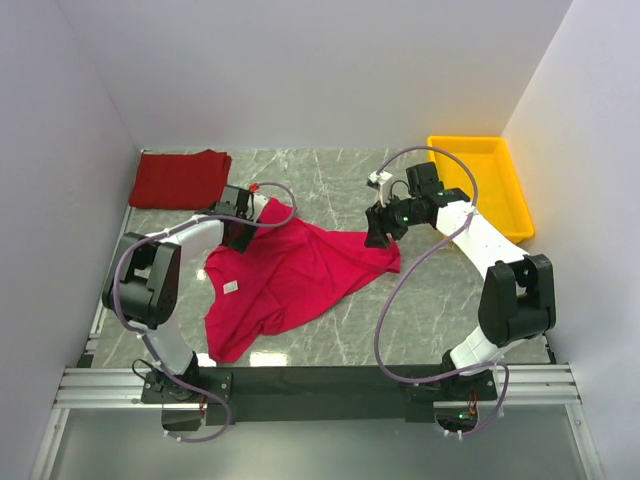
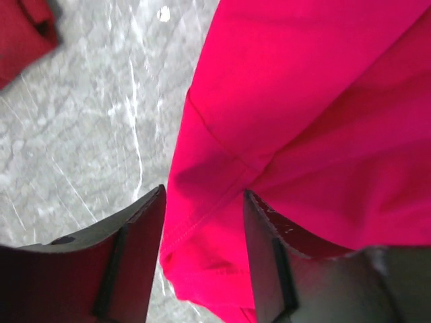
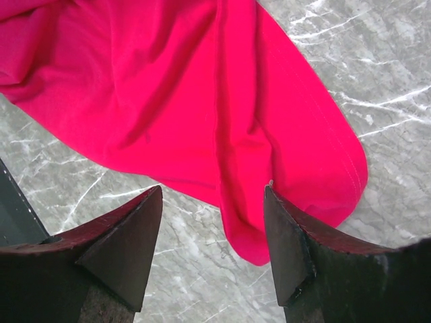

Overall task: Fold and stack the t-shirts
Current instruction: Flatten the tshirt out

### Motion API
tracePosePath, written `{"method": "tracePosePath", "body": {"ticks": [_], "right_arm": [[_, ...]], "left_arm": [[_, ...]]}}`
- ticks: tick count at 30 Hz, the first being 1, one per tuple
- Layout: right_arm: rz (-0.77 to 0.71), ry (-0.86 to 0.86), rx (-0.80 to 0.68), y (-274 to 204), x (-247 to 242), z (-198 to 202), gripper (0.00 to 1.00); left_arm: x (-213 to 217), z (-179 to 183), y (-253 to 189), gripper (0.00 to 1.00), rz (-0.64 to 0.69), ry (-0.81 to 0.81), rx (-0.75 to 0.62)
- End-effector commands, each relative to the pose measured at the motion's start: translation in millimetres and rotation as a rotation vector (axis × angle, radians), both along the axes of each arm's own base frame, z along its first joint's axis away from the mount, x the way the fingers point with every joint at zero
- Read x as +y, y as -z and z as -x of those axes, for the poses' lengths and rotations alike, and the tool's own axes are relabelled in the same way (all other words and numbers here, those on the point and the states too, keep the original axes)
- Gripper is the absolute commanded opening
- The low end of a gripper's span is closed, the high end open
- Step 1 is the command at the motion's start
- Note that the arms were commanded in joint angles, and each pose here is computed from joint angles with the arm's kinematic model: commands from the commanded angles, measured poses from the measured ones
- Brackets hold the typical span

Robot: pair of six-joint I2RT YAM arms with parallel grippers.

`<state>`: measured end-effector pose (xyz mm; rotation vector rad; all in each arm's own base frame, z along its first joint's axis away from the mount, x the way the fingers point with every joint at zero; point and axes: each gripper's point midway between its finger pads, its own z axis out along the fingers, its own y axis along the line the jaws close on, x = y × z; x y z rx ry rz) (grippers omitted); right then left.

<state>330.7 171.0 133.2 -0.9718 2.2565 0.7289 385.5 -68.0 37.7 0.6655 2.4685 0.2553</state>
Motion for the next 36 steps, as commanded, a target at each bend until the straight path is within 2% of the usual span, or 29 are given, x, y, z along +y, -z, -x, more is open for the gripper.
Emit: {"method": "tracePosePath", "body": {"ticks": [1, 11, 21, 36], "right_arm": [[-0.025, 0.001, -0.001, -9, 0, 1, 0.68], [-0.031, 0.009, 0.008, -10, -2, -4, 0.68], [-0.027, 0.017, 0.013, -8, -5, -5, 0.68], [-0.02, 0.018, 0.034, -4, -8, -5, 0.67]], "left_arm": [[-10, -20, -11, 0.54, -0.006, 0.042, -0.055], [-29, -32, -13, 0.48, 0.032, 0.075, -0.06], [-58, -31, -31, 0.49, 0.11, 0.113, -0.093], [-81, -40, -17, 0.48, 0.098, 0.115, -0.102]]}}
